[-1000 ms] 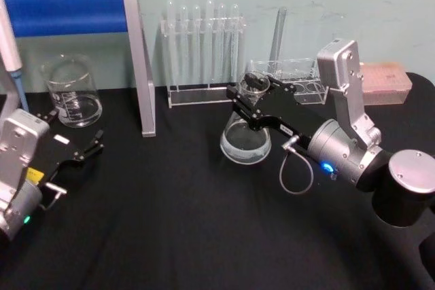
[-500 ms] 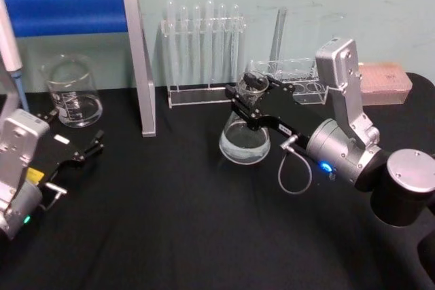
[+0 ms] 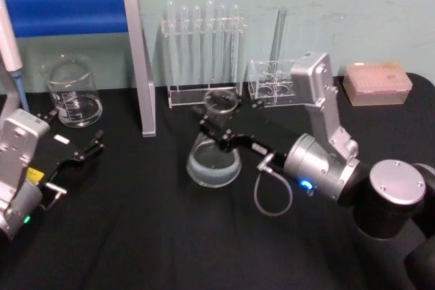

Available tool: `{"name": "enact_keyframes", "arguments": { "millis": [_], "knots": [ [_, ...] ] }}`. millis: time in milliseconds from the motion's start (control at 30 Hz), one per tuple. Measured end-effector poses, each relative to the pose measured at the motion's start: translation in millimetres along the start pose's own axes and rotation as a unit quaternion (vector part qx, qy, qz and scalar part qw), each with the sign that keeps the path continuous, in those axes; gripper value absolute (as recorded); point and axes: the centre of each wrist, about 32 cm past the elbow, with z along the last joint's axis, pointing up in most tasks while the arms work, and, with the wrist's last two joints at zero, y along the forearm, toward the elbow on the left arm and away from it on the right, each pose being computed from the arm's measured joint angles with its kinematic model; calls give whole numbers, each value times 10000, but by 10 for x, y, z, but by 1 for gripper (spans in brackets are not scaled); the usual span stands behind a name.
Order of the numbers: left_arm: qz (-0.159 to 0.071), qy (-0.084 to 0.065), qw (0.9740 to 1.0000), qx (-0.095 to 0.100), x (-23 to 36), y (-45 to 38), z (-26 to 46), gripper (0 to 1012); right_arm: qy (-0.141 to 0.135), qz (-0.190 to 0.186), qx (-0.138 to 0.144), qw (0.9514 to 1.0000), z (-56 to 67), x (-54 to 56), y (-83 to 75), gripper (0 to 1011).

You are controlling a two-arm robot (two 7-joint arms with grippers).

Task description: Grasp the erlenmeyer flask with one hand, shake it three times, then place it back.

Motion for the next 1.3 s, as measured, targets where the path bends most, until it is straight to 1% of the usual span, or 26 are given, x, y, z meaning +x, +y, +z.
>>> {"name": "enact_keyframes", "arguments": {
  "millis": [33,267,500,633,800,1000,1033,1100,1167,1200,1300],
  "knots": [
    [0,0,10000,0,0,0,0,1001,18,96,3,10000,2,-36,8,449],
    [0,0,10000,0,0,0,0,1001,85,485,19,9988,7,-173,35,449],
    [0,0,10000,0,0,0,0,1001,106,758,28,9971,16,-255,45,450],
    [0,0,10000,0,0,0,0,1001,101,786,27,9969,21,-264,54,450],
    [0,0,10000,0,0,0,0,1001,78,625,7,9980,13,-218,61,450],
    [0,0,10000,0,0,0,0,1001,29,201,-18,9998,-1,-75,44,450],
    [0,0,10000,0,0,0,0,1001,10,69,-26,10000,-5,-32,38,450],
    [0,0,10000,0,0,0,0,1001,-9,-60,-26,10000,-4,11,31,449],
    [0,0,10000,0,0,0,0,1001,-51,-347,-50,9994,-16,105,12,450],
    [0,0,10000,0,0,0,0,1001,-51,-347,-50,9994,-16,105,12,449],
    [0,0,10000,0,0,0,0,1001,-123,-719,-88,9973,-28,224,-22,449]
  ]
}}
